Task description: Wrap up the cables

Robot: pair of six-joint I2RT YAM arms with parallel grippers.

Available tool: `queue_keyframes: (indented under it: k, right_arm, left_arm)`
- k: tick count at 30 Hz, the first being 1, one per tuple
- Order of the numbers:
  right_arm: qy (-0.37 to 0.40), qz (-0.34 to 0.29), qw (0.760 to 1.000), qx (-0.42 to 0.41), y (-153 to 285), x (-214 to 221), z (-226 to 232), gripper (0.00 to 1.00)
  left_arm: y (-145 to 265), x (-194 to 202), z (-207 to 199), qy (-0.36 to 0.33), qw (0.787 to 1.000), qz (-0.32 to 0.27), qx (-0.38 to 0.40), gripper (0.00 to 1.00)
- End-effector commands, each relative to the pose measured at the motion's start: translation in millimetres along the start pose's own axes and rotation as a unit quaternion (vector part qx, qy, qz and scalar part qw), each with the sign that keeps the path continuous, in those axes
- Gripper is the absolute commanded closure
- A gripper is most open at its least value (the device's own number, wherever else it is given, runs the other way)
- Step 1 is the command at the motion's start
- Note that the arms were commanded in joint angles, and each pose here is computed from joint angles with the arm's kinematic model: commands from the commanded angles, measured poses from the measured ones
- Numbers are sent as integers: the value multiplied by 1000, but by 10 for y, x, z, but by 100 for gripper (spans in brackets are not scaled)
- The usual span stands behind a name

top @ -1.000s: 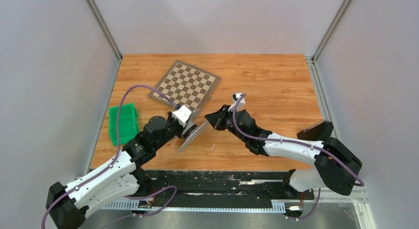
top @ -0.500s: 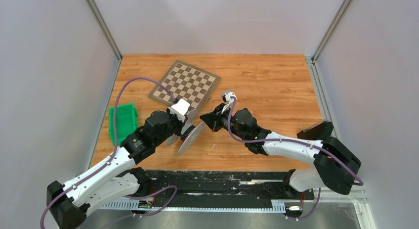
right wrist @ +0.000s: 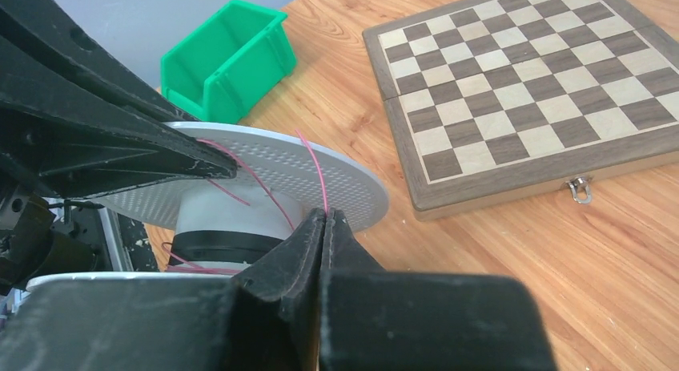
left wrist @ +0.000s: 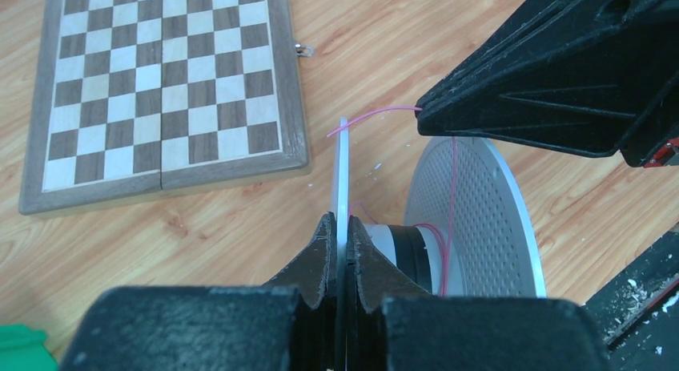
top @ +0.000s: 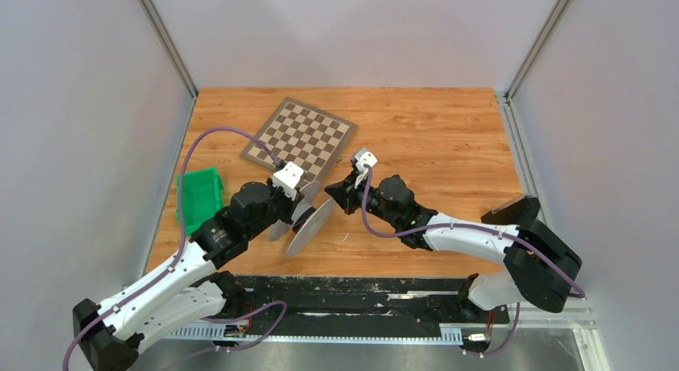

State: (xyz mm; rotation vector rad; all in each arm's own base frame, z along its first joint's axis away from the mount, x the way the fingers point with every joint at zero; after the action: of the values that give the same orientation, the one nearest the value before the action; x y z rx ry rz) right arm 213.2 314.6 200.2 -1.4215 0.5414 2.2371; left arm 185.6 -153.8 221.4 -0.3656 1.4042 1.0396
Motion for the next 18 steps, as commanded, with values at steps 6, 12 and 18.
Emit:
queue_keyframes:
  k: [6,12,18]
  right_arm:
    - [8,34,998,-51,66,258,76,100]
    - [111,-22,985,-129,220,218,154,100]
    - [171,2,975,-141,255,314,106,100]
  left_arm:
    - [219,-890,236,69,969,-227,-62,100]
    - [296,-957,188,62,967,-243,-32,100]
    - [362,-969,212,86,965,-249,-15,100]
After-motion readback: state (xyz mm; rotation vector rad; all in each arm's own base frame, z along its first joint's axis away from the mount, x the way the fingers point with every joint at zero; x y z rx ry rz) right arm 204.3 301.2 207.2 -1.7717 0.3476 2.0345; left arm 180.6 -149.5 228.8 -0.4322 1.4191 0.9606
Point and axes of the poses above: each gripper's point midway between its finger pads, its own y axis back along the fingers, its own z axis along the line the jaws close on, x = y × z, the point moved 6 cm from there along y, back along the fingers, and after that the axes turned 9 degrees about -y, right-handed, at the moved point
